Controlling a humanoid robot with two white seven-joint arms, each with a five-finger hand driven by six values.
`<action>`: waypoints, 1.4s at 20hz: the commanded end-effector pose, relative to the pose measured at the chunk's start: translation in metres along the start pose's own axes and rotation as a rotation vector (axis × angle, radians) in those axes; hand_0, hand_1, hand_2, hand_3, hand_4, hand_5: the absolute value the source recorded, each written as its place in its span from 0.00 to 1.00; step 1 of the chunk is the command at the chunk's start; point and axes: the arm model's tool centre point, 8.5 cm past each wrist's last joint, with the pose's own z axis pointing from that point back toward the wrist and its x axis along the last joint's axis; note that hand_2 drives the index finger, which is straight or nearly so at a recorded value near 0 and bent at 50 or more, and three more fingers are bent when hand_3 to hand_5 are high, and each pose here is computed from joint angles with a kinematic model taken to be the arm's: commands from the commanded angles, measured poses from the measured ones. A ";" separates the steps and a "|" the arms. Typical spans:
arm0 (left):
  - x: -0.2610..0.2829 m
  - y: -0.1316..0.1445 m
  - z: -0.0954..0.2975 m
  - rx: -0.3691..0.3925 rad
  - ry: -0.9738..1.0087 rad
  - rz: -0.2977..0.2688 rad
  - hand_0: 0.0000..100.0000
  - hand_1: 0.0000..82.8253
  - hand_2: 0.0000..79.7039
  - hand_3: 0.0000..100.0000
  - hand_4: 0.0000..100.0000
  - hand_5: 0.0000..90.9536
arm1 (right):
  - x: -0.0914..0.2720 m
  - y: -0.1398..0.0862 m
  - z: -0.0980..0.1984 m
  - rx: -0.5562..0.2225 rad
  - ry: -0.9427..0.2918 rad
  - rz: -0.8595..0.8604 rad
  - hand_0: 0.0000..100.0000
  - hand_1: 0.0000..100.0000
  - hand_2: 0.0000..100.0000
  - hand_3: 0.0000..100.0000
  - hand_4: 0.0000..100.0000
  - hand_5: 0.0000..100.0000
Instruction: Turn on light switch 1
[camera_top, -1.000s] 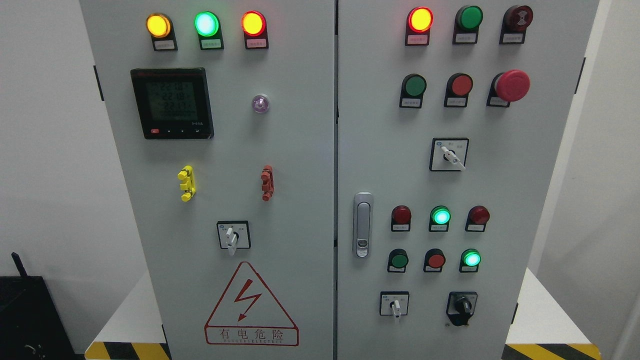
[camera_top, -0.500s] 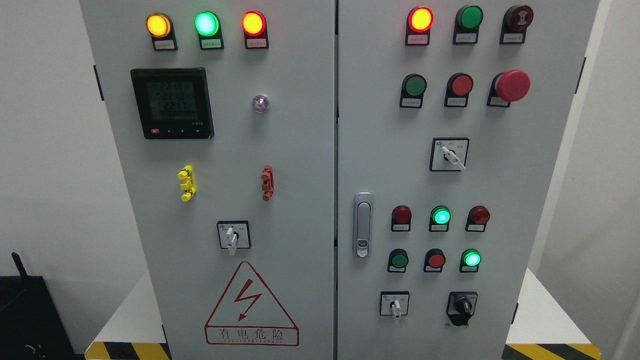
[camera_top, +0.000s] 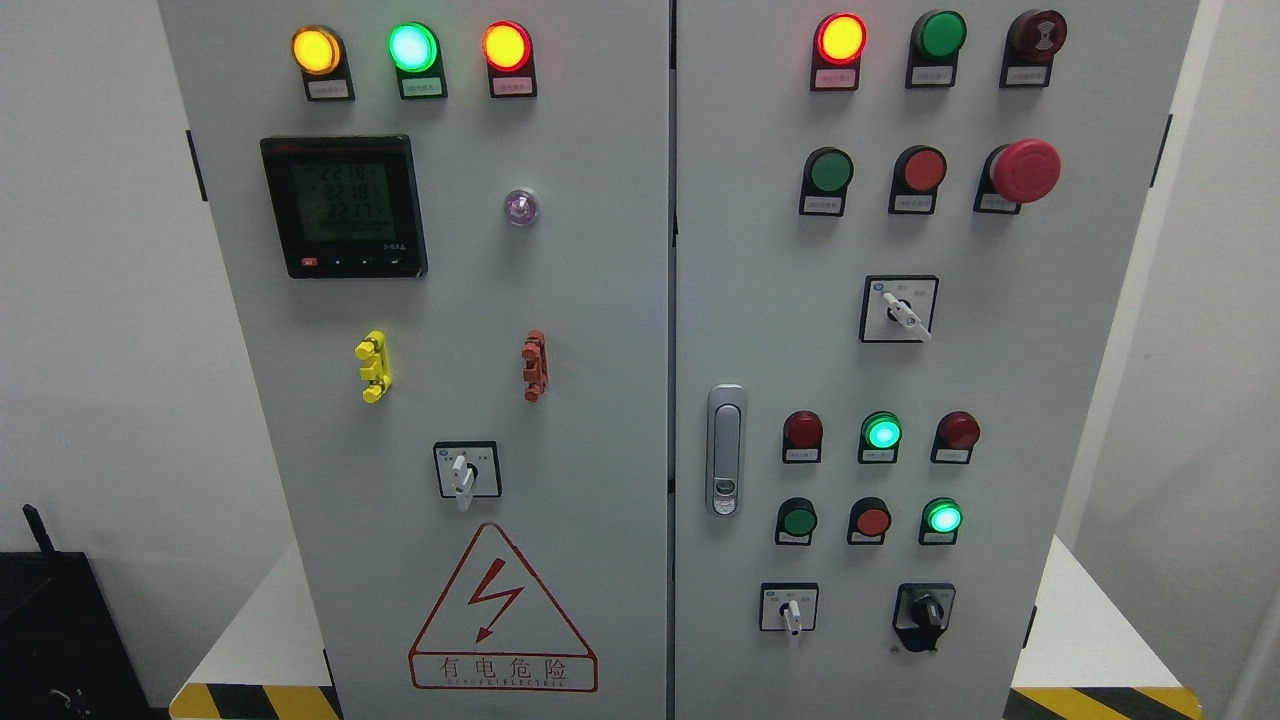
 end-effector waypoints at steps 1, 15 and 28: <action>0.062 -0.020 -0.023 -0.032 -0.151 0.031 0.13 0.89 0.54 0.73 0.81 0.76 | 0.000 0.000 0.000 0.001 0.002 -0.024 0.00 0.00 0.00 0.00 0.00 0.00; 0.090 -0.057 -0.056 -0.036 -0.110 0.091 0.07 0.91 0.58 0.85 0.87 0.79 | 0.000 0.000 0.000 0.001 0.002 -0.024 0.00 0.00 0.00 0.00 0.00 0.00; 0.100 -0.071 -0.066 0.000 -0.072 0.084 0.05 0.91 0.59 0.87 0.89 0.79 | 0.000 0.000 0.000 0.001 0.002 -0.024 0.00 0.00 0.00 0.00 0.00 0.00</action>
